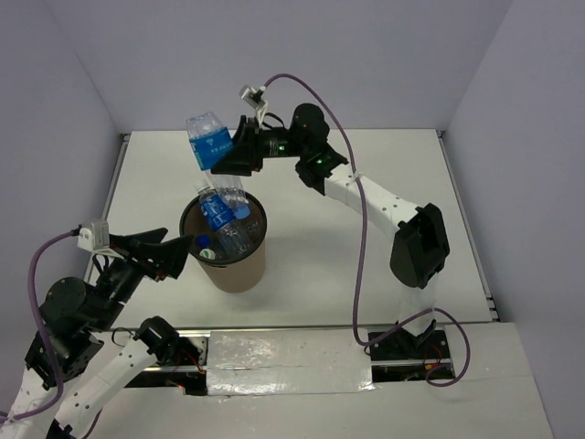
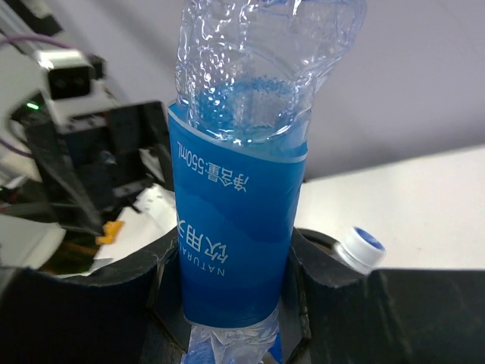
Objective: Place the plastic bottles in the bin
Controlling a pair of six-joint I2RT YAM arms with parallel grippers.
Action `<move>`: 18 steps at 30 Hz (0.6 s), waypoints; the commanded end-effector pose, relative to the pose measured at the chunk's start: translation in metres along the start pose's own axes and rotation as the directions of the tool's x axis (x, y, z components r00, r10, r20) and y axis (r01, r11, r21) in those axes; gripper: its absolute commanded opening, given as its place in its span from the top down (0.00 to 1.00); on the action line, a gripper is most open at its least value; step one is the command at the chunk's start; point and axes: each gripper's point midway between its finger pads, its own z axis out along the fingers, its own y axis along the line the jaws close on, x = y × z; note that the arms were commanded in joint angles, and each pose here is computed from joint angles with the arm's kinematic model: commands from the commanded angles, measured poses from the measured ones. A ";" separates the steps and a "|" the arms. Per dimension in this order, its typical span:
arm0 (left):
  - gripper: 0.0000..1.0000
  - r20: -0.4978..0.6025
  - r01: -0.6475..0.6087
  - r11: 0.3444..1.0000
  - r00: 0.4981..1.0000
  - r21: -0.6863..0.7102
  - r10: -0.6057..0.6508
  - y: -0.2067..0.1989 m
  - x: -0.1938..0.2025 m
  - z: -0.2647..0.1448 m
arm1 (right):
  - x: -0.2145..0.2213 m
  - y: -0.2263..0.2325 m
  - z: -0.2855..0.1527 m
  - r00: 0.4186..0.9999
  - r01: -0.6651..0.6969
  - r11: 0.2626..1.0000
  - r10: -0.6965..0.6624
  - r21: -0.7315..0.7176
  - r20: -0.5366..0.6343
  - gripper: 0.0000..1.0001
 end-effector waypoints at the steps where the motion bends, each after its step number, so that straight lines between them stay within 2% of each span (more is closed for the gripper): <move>1: 0.00 0.019 -0.034 0.999 0.999 -0.022 0.035 0.005 -0.006 -0.004 | 0.003 0.001 -0.005 0.989 0.148 0.989 -0.149 0.031 0.025 0.93; 5: 0.01 0.012 -0.041 0.999 0.999 -0.016 0.041 0.005 -0.002 -0.001 | 0.016 -0.005 -0.017 0.974 0.224 0.972 -0.225 0.071 0.000 0.92; 11: 0.01 -0.002 -0.036 0.999 0.999 -0.011 0.036 0.005 0.005 0.004 | 0.043 -0.017 -0.035 0.935 0.353 0.927 -0.354 0.123 -0.016 0.84; 14: 0.00 -0.006 -0.037 0.999 0.999 -0.013 0.037 0.006 0.007 0.005 | 0.048 -0.008 -0.041 0.918 0.395 0.912 -0.398 0.114 -0.001 0.73; 17: 0.01 -0.007 -0.040 0.999 0.999 -0.013 0.040 0.006 0.007 0.007 | 0.043 0.003 -0.046 0.897 0.439 0.891 -0.443 0.113 0.009 0.48; 18: 0.01 -0.005 -0.040 0.999 0.999 -0.012 0.040 0.005 0.006 0.007 | 0.045 0.001 -0.047 0.894 0.445 0.888 -0.447 0.120 -0.005 0.44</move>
